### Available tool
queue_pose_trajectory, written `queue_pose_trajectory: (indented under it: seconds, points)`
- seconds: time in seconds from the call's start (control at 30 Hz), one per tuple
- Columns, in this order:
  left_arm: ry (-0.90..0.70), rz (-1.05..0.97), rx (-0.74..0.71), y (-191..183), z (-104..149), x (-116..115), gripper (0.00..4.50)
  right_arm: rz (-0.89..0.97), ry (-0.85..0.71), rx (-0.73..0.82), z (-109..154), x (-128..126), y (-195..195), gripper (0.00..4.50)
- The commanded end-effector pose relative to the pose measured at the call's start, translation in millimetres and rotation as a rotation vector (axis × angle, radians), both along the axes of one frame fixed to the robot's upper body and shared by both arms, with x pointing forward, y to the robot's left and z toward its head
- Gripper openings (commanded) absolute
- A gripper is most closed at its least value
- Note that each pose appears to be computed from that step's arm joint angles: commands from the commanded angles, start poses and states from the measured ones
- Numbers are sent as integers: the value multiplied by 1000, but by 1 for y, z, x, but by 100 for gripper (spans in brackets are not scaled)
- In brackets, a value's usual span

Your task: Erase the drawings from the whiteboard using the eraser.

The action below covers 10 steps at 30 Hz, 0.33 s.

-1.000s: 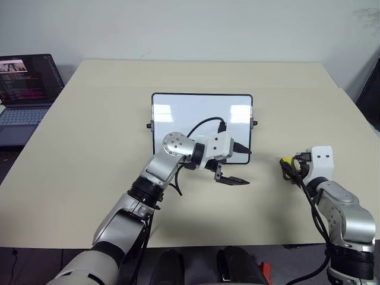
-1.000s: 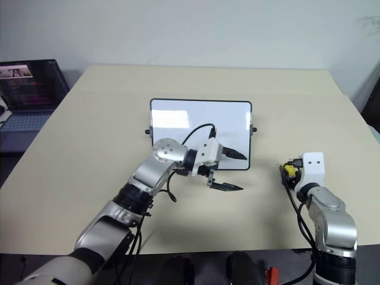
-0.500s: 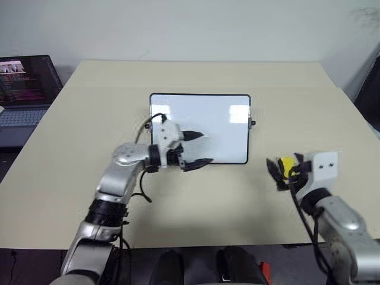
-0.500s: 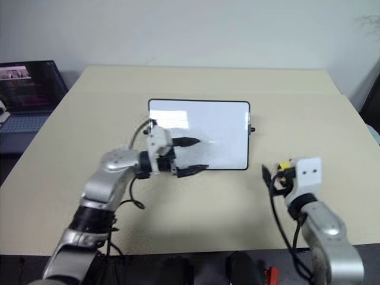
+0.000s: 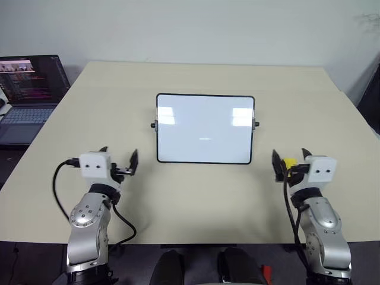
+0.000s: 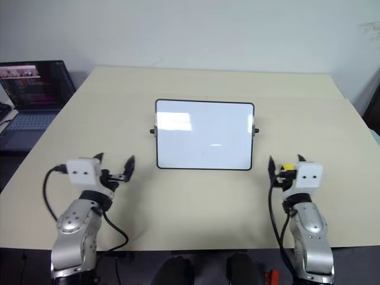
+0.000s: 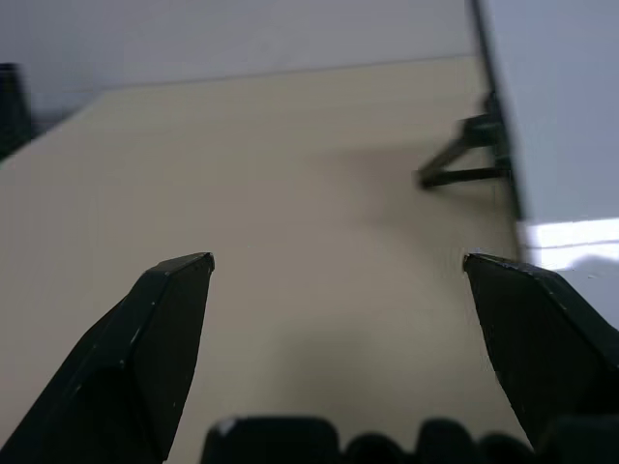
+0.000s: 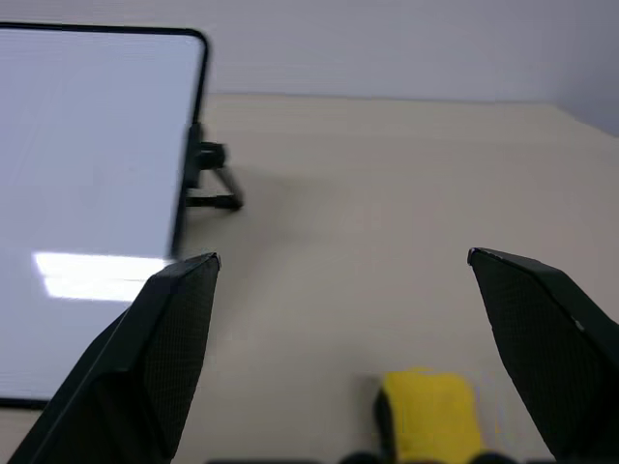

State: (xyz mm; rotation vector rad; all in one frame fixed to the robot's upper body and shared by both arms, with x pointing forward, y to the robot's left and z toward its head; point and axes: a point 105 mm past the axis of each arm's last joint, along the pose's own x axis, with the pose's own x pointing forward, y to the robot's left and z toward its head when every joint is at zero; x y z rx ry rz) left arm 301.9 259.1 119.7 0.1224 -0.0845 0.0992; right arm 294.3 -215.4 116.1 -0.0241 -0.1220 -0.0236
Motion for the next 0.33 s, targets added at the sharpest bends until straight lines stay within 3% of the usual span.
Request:
queue_pose_trajectory:
  seconds: [0.03,0.33]
  points:
    - [-34,27,-4,-4,8,9,450,-6,-35,-9,6,-4,-13,446]
    - [-23,-5,-24,-19,5,28,450,12,45,17,-13,-33,-10,446]
